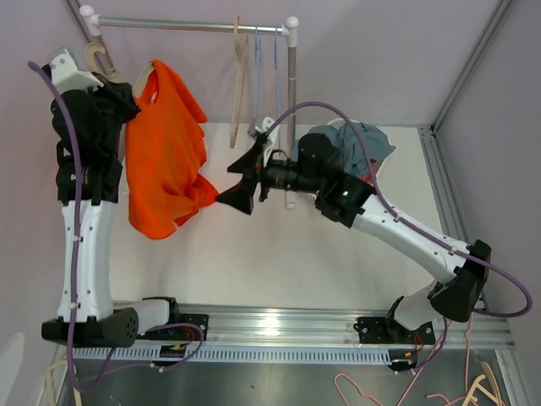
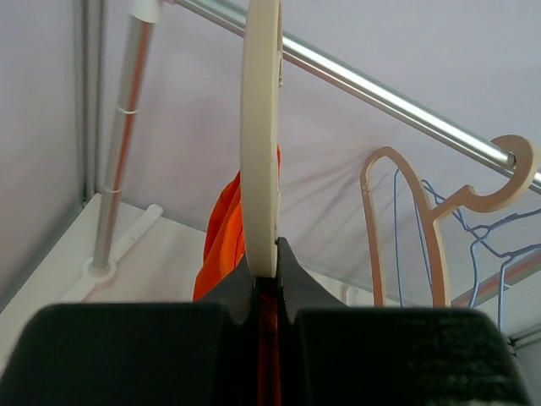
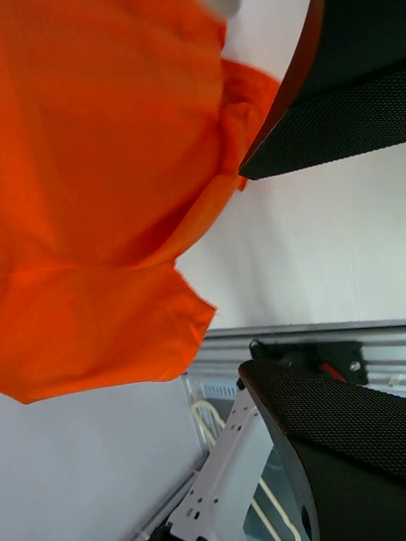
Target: Remove the t-shirt from the hanger
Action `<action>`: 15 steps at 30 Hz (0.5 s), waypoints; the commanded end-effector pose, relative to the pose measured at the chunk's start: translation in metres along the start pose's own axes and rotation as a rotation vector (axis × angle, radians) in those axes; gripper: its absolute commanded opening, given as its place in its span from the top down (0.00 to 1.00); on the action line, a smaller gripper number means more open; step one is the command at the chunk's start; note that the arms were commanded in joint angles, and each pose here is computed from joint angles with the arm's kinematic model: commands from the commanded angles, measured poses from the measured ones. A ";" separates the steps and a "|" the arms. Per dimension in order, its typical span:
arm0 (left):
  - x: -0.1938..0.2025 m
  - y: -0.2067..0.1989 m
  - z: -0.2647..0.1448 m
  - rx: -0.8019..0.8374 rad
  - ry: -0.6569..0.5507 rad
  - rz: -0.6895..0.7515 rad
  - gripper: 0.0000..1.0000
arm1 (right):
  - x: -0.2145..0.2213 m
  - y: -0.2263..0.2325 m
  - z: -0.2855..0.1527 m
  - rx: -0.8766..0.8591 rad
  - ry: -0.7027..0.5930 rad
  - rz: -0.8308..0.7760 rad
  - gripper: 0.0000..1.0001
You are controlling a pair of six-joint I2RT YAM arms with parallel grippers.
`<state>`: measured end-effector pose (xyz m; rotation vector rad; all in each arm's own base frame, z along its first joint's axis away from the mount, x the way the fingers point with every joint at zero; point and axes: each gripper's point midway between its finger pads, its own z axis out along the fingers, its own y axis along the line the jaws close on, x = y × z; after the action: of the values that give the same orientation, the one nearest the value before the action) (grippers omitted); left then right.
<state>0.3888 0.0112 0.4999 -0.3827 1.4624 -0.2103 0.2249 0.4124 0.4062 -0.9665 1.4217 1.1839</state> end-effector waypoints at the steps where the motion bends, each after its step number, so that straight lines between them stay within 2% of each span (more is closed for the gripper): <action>1: -0.031 0.007 -0.034 -0.066 -0.117 -0.071 1.00 | -0.005 0.049 0.031 -0.132 -0.098 -0.028 0.07; 2: -0.019 0.001 -0.037 -0.051 -0.086 -0.075 0.99 | -0.003 0.056 0.037 -0.139 -0.114 -0.022 0.06; 4: -0.020 -0.002 -0.052 -0.046 -0.090 -0.094 0.99 | 0.007 0.072 0.053 -0.168 -0.155 -0.017 0.06; 5: -0.005 0.000 -0.053 -0.045 -0.062 -0.088 0.99 | 0.011 0.076 0.058 -0.170 -0.166 -0.005 0.06; 7: -0.007 0.001 -0.065 -0.062 -0.079 -0.090 0.99 | 0.007 0.086 0.067 -0.185 -0.207 -0.003 0.06; 13: 0.008 0.003 -0.076 -0.068 -0.052 -0.086 0.99 | 0.017 0.129 0.100 -0.274 -0.191 -0.005 0.04; 15: 0.010 0.004 -0.078 -0.068 -0.050 -0.088 0.99 | 0.035 0.136 0.114 -0.292 -0.141 0.013 0.04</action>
<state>0.3212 -0.0011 0.4688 -0.4680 1.4790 -0.1964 0.1190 0.5388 0.3541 -1.0974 1.2865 1.4275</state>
